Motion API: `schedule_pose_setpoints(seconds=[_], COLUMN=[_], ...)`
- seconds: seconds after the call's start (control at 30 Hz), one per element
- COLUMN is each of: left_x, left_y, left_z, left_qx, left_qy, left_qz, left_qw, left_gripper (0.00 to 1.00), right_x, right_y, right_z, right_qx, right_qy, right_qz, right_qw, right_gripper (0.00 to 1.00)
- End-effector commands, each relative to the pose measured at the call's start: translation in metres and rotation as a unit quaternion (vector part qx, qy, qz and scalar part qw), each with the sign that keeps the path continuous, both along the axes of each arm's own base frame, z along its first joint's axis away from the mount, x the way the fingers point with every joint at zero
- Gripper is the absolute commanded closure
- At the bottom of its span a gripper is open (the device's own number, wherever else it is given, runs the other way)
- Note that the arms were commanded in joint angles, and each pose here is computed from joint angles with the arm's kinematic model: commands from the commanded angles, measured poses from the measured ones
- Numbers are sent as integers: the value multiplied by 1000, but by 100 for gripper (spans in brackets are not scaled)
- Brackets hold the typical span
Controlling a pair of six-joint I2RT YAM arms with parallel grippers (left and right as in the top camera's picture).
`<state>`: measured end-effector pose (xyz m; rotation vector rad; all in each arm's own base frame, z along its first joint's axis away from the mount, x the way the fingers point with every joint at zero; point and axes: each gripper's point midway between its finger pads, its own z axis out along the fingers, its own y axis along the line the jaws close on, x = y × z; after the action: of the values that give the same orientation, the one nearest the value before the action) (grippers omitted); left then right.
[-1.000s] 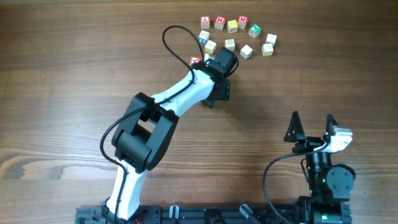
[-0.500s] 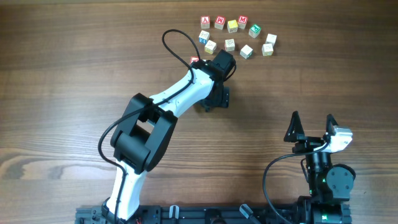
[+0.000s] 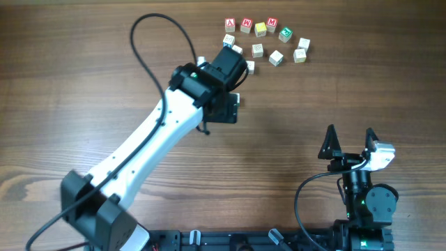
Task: Form a tower
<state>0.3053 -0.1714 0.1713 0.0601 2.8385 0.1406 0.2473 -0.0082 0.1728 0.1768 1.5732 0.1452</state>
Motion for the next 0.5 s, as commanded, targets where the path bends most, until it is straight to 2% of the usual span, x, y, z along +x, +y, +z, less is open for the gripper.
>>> schedule_pose_setpoints(seconds=[0.0,0.07,0.17,0.3,0.4,0.47], left_x=[-4,-15,-41,-58,-71,-86], left_y=[32,53,80,139,194,226], left_z=[24,28,29,39,47,41], left_qx=[36,54,46,22,-6,-36], left_qy=[-52,-73,-88,-124,-155,-156], left_qz=[59,96,112,217,327,406], left_qw=[996,991,989,968,932,900], left_gripper=[0,0,0,0,0,0], right_x=[0,0,0,0,0,0], right_y=[1,1,1,1,1,1], right_z=[2,2,2,2,2,2], right_qx=[3,3,3,3,3,3], right_qy=[-5,-5,-5,-5,-5,-5], right_qz=[5,5,5,5,5,5], right_qw=[1000,1000,1000,1000,1000,1000], right_gripper=[0,0,0,0,0,0])
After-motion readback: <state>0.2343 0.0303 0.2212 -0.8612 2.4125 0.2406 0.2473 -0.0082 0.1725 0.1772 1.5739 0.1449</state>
